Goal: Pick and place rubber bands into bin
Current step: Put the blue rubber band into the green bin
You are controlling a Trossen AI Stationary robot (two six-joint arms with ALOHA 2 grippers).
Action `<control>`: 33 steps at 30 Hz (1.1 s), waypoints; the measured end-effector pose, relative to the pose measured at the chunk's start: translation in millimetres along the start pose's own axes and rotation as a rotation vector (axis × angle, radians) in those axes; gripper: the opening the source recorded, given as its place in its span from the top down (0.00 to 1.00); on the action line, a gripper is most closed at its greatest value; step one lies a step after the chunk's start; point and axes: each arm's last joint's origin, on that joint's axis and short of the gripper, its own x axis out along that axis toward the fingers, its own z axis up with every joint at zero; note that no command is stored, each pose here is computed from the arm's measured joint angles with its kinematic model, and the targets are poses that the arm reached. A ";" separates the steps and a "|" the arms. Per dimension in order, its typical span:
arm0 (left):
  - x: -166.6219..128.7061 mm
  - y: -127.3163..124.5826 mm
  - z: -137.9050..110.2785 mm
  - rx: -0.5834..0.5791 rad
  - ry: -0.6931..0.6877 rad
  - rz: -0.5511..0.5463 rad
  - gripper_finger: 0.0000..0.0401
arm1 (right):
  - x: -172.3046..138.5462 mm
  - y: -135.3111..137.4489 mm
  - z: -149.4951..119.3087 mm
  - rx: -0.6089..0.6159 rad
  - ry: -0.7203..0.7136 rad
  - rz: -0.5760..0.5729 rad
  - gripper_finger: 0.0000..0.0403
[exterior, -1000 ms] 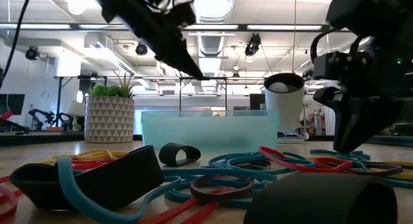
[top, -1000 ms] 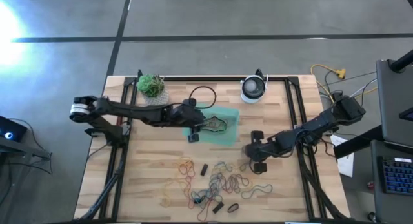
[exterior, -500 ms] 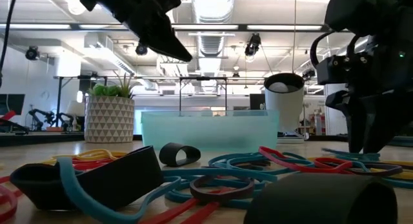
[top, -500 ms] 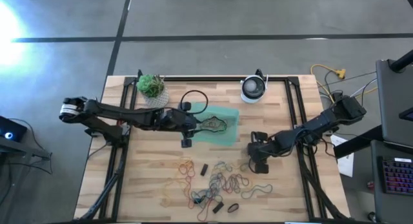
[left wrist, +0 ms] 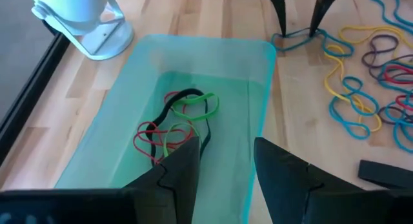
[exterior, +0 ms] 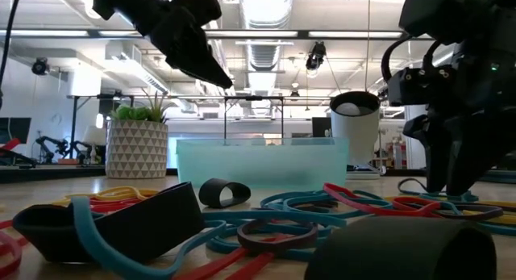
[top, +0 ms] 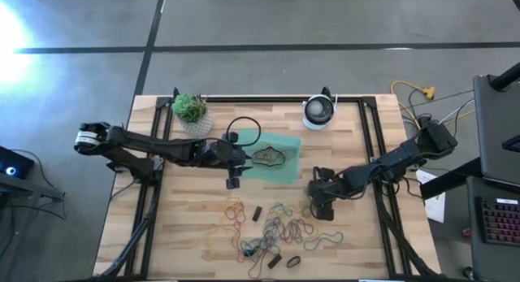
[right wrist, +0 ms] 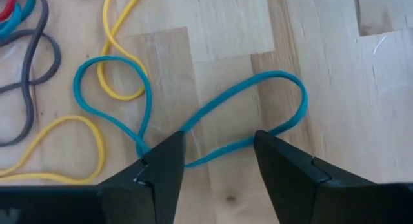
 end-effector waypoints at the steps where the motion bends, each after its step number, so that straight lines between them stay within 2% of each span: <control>1: -0.1 -0.3 0.1 0.001 -0.001 -0.001 0.67 | -1.8 0.0 0.0 0.008 -0.002 0.007 0.53; 5: -0.3 -1.7 0.1 -0.013 -0.001 -0.005 0.67 | -6.1 1.0 -1.6 0.048 0.017 0.058 0.54; 22: -1.0 -5.3 0.3 -0.007 -0.003 -0.015 0.67 | -8.0 22.4 -15.1 0.054 0.055 0.131 0.53; 33: -1.2 -6.6 0.5 -0.004 -0.005 -0.019 0.67 | 0.8 24.9 -16.6 0.056 0.052 0.076 0.54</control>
